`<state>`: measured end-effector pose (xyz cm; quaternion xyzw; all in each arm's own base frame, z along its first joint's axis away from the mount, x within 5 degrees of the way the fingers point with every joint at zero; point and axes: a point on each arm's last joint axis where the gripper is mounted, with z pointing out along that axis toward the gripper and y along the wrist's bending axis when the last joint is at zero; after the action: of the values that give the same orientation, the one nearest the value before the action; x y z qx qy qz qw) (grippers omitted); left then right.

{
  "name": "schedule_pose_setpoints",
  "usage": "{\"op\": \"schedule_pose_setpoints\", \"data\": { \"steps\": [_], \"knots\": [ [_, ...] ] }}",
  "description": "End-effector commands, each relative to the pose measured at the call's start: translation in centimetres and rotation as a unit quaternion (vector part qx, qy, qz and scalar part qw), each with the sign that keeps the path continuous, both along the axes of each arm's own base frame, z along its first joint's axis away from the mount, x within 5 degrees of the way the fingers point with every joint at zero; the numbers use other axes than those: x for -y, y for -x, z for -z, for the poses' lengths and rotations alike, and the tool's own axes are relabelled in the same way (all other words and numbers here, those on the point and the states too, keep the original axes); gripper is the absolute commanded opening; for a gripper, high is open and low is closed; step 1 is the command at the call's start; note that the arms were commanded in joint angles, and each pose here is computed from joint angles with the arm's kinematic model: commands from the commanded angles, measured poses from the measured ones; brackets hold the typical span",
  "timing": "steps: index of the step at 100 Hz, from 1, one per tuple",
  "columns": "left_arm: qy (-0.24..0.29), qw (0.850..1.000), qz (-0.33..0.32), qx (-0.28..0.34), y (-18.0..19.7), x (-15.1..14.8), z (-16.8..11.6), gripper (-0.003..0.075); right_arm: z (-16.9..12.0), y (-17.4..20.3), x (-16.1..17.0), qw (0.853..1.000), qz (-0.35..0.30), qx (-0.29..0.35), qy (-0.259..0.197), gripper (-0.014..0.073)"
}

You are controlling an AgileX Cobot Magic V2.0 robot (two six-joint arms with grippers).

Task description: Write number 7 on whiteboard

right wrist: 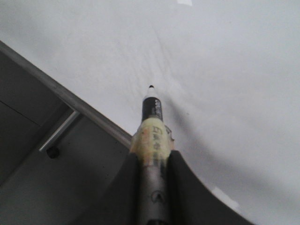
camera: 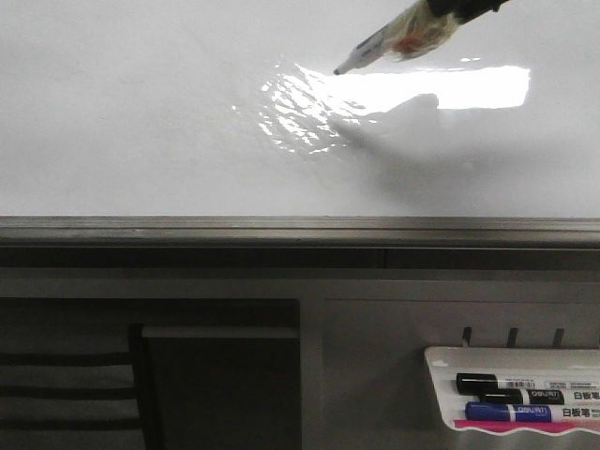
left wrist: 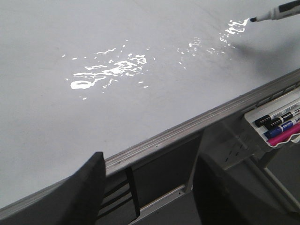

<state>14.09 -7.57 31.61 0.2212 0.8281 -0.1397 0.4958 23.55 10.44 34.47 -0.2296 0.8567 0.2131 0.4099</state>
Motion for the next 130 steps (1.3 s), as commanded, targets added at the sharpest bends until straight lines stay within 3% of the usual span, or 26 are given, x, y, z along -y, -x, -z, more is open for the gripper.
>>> {"op": "schedule_pose_setpoints", "data": {
  "steps": [1, 30, 51, 72, 106, 121, 130],
  "knots": [
    [0.035, 0.998, -0.012, 0.043, -0.4, 0.1, -1.5, 0.0386, -1.3, -0.9, -0.1, 0.999, 0.023, 0.037, -0.022, -0.0053],
    [0.042, 0.997, -0.016, 0.058, -0.7, 0.1, -1.7, 0.0386, -0.1, -2.4, -0.1, 0.999, 0.035, 0.036, 0.003, -0.0053],
    [0.043, 0.997, -0.016, 0.064, -0.7, 0.1, -1.8, 0.0386, -0.5, -2.1, 3.7, 0.993, 0.105, 0.02, 0.041, -0.0053],
    [0.045, 0.997, -0.017, 0.068, -0.8, 0.1, -1.9, 0.0386, -0.5, -2.1, 4.2, 0.993, 0.11, 0.014, 0.042, -0.0053],
    [0.043, 0.997, -0.016, 0.059, -0.7, 0.1, -1.8, 0.0386, 2.7, 0.0, 2.0, 0.994, 0.036, -0.082, 0.065, -0.0053],
    [0.034, 0.998, -0.01, 0.054, -0.8, 0.2, -1.6, 0.0386, 2.4, 0.1, 1.9, 0.994, 0.03, -0.082, 0.064, -0.0053],
    [0.012, 0.999, 0.02, 0.049, -0.8, 1.0, -1.7, 0.0386, 1.2, 0.7, 1.3, 0.995, -0.019, -0.073, 0.059, -0.0053]
  ]
}}
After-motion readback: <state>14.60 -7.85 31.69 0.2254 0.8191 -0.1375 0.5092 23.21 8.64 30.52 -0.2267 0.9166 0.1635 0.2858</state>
